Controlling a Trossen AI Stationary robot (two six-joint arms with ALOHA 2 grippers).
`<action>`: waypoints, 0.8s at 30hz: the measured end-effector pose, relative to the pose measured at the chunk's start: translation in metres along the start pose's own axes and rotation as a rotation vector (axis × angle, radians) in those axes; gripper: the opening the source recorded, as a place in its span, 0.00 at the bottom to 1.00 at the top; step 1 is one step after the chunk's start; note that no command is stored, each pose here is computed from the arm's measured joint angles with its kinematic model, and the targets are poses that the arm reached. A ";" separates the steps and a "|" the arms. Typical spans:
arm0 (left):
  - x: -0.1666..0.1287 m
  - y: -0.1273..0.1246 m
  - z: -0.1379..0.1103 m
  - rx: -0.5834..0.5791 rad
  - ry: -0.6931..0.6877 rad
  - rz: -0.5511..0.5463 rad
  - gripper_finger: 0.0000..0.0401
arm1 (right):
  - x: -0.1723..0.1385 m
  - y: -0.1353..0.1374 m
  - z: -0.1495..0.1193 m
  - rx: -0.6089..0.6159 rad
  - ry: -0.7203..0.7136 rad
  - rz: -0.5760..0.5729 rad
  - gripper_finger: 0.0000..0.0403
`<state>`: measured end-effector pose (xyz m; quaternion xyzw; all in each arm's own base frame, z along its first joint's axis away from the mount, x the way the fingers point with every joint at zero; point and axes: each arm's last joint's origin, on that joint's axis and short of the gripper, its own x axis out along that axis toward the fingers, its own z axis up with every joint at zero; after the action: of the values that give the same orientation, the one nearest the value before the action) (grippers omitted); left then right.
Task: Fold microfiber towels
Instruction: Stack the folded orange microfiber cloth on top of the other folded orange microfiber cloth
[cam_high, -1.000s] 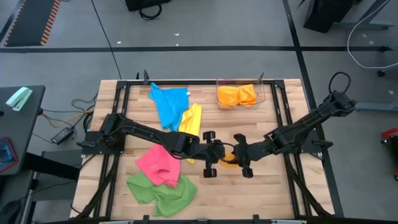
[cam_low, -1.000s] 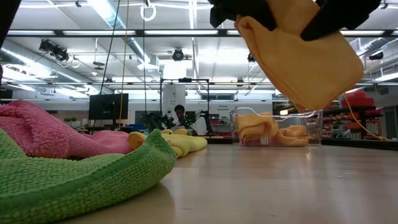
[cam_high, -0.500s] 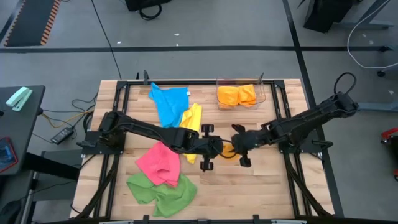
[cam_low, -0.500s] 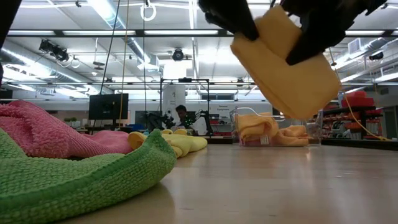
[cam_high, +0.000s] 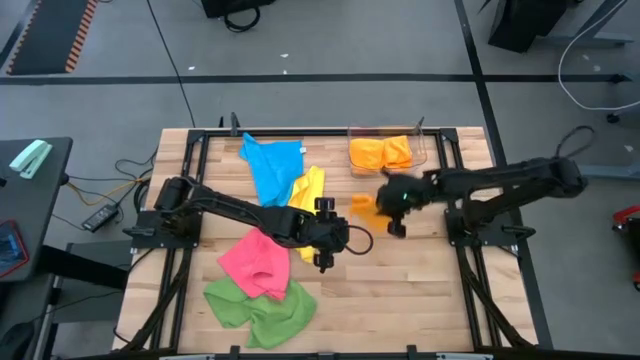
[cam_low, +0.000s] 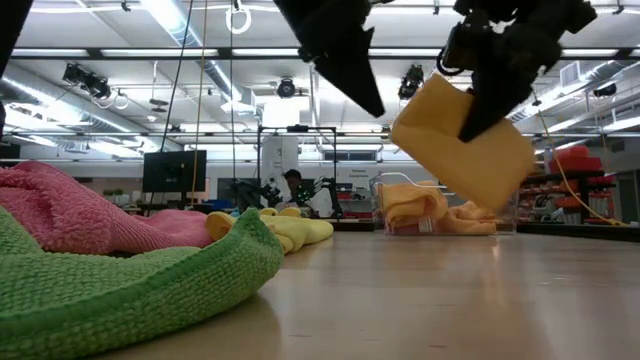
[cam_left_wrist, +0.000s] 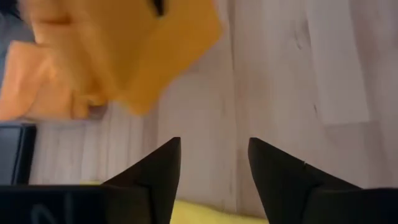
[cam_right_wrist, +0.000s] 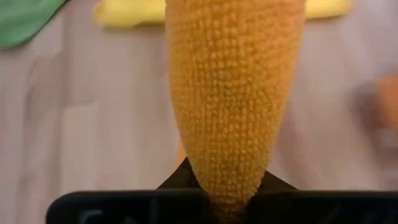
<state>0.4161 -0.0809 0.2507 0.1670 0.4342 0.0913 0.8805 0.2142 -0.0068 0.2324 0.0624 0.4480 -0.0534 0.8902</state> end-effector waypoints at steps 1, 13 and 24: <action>0.002 -0.001 -0.001 -0.008 -0.015 0.003 0.47 | -0.004 -0.008 0.001 0.021 -0.020 -0.016 0.05; 0.022 -0.002 -0.021 0.048 -0.030 -0.117 0.30 | -0.045 -0.097 0.007 0.276 -0.319 0.071 0.05; 0.013 0.028 -0.041 -0.007 -0.108 -0.145 0.19 | -0.041 -0.157 -0.001 0.434 -0.364 0.054 0.05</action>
<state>0.3908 -0.0420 0.2283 0.1365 0.3965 0.0197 0.9076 0.1652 -0.1601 0.2552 0.2528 0.2571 -0.1348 0.9229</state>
